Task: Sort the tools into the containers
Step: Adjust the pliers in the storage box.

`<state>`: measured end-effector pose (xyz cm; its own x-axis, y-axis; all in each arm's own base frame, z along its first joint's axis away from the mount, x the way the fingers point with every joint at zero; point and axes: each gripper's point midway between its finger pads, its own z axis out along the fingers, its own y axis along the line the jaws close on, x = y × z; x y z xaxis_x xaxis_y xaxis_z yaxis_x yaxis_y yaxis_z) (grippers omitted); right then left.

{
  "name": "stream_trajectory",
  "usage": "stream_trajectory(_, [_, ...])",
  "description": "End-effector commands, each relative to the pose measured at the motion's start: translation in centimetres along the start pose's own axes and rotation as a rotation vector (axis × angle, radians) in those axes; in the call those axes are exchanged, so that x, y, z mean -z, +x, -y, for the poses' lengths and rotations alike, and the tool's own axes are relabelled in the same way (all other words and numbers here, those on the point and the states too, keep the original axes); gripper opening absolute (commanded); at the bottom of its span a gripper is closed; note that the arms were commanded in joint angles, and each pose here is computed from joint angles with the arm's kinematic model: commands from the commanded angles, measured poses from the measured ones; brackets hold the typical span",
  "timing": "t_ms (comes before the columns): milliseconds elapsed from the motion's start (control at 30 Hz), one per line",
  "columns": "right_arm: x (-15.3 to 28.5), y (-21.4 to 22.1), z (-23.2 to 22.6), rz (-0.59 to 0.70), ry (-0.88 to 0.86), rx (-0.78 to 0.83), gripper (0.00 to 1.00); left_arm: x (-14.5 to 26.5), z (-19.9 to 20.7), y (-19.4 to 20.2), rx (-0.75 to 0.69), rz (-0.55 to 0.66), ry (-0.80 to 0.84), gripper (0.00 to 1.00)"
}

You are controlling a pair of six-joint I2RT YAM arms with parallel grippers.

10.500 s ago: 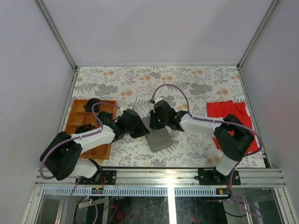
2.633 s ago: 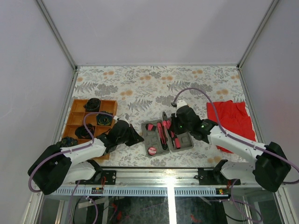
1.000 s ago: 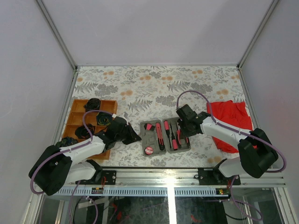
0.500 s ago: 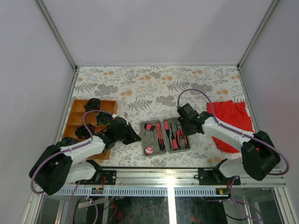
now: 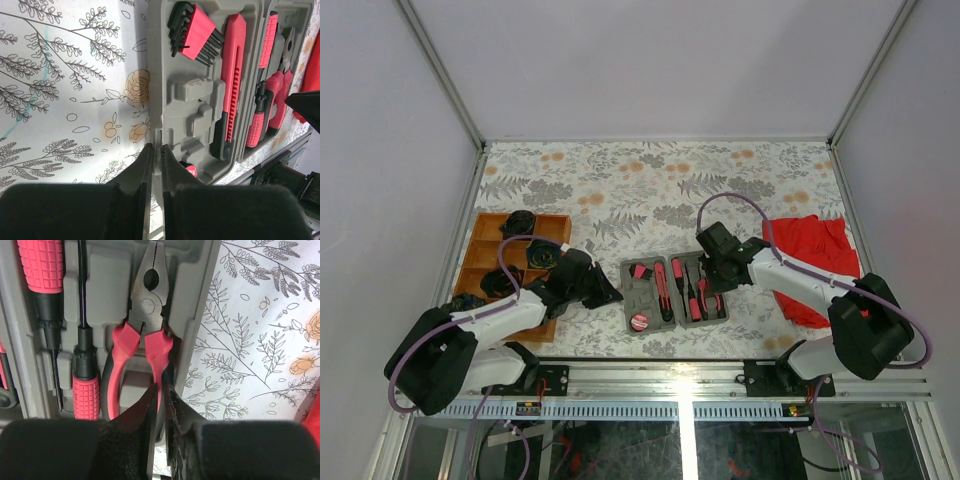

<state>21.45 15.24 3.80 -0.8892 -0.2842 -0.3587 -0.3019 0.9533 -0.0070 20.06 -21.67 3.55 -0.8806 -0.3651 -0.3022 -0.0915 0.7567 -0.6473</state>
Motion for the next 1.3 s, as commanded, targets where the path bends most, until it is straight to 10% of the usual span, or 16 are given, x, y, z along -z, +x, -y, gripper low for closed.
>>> stream_trajectory(0, [0.2,-0.3,-0.8,-0.025,-0.037,0.003,0.14,-0.3,-2.0,0.9,-0.004,-0.034,-0.067,0.0])
stream_trajectory(567, [-2.5,2.6,-1.7,-0.175,-0.06,-0.027,0.08,-0.6,-1.8,0.8,0.005,-0.033,-0.063,0.0])
stream_trajectory(1267, [3.1,-3.7,5.3,0.307,0.081,-0.343,0.44,0.2,-1.5,0.4,-0.021,-0.009,-0.049,0.12])
